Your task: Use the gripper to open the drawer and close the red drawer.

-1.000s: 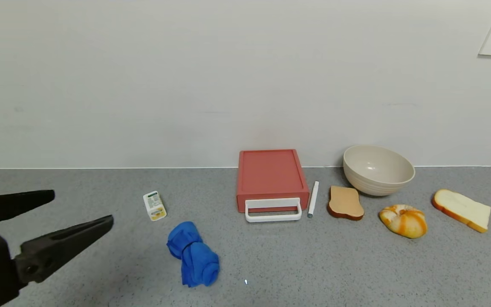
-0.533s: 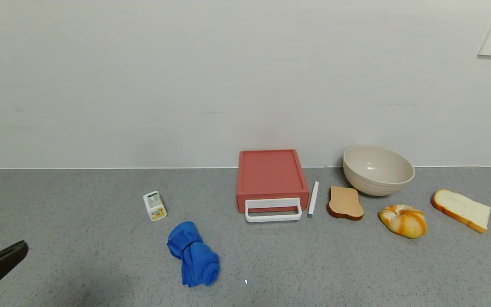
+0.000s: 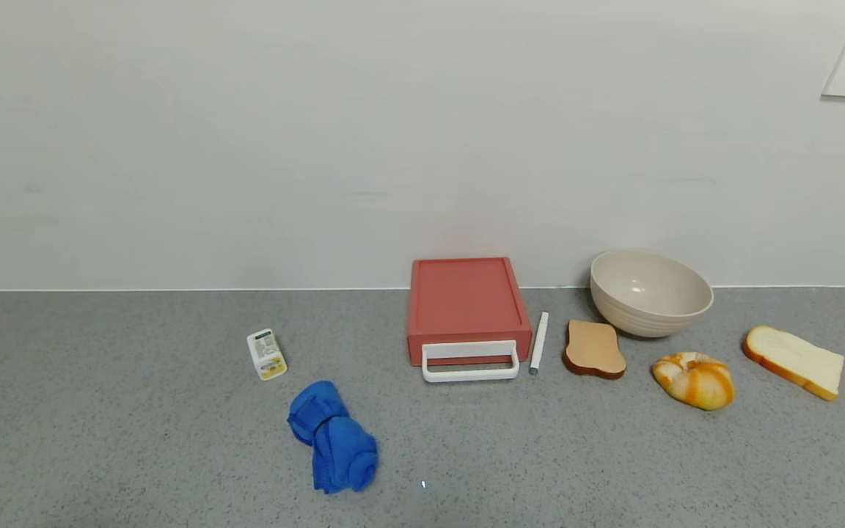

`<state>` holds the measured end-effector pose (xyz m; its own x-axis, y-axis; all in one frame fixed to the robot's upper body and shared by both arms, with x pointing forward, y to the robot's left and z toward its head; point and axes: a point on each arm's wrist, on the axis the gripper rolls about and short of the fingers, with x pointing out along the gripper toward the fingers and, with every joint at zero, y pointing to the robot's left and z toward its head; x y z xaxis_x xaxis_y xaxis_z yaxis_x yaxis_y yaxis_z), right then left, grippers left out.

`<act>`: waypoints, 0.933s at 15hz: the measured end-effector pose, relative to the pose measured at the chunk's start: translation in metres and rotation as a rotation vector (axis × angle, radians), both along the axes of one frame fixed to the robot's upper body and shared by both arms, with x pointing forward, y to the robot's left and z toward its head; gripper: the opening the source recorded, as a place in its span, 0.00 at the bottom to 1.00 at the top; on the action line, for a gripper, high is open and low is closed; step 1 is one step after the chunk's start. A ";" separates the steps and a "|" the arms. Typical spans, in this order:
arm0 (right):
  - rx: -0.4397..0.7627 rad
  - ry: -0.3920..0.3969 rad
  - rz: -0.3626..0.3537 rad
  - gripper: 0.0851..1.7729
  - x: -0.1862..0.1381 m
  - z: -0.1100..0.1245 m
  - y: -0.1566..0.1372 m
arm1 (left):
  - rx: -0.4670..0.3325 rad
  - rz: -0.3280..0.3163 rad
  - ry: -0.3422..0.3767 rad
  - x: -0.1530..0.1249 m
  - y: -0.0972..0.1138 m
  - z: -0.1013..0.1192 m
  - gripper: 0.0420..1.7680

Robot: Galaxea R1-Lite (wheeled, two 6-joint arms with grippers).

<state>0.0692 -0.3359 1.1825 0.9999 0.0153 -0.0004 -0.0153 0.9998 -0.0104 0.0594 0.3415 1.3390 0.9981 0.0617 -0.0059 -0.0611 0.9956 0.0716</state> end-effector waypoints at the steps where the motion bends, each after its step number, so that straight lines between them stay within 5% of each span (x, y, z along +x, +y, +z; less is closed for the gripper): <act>1: 0.000 0.000 0.000 0.96 0.000 0.000 0.000 | -0.001 0.035 -0.025 -0.008 0.000 -0.003 0.96; 7: 0.000 0.000 0.000 0.96 0.000 0.000 0.000 | 0.008 0.112 -0.132 -0.035 -0.003 -0.025 0.97; 14: 0.000 0.000 0.001 0.96 0.000 0.000 0.000 | 0.019 0.030 -0.225 -0.019 -0.006 -0.085 0.97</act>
<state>0.0692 -0.3359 1.1825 0.9999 0.0160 -0.0004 -0.0160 0.9998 -0.0104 0.0408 0.3355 1.2540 0.9719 0.0897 0.2178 -0.1075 0.9917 0.0713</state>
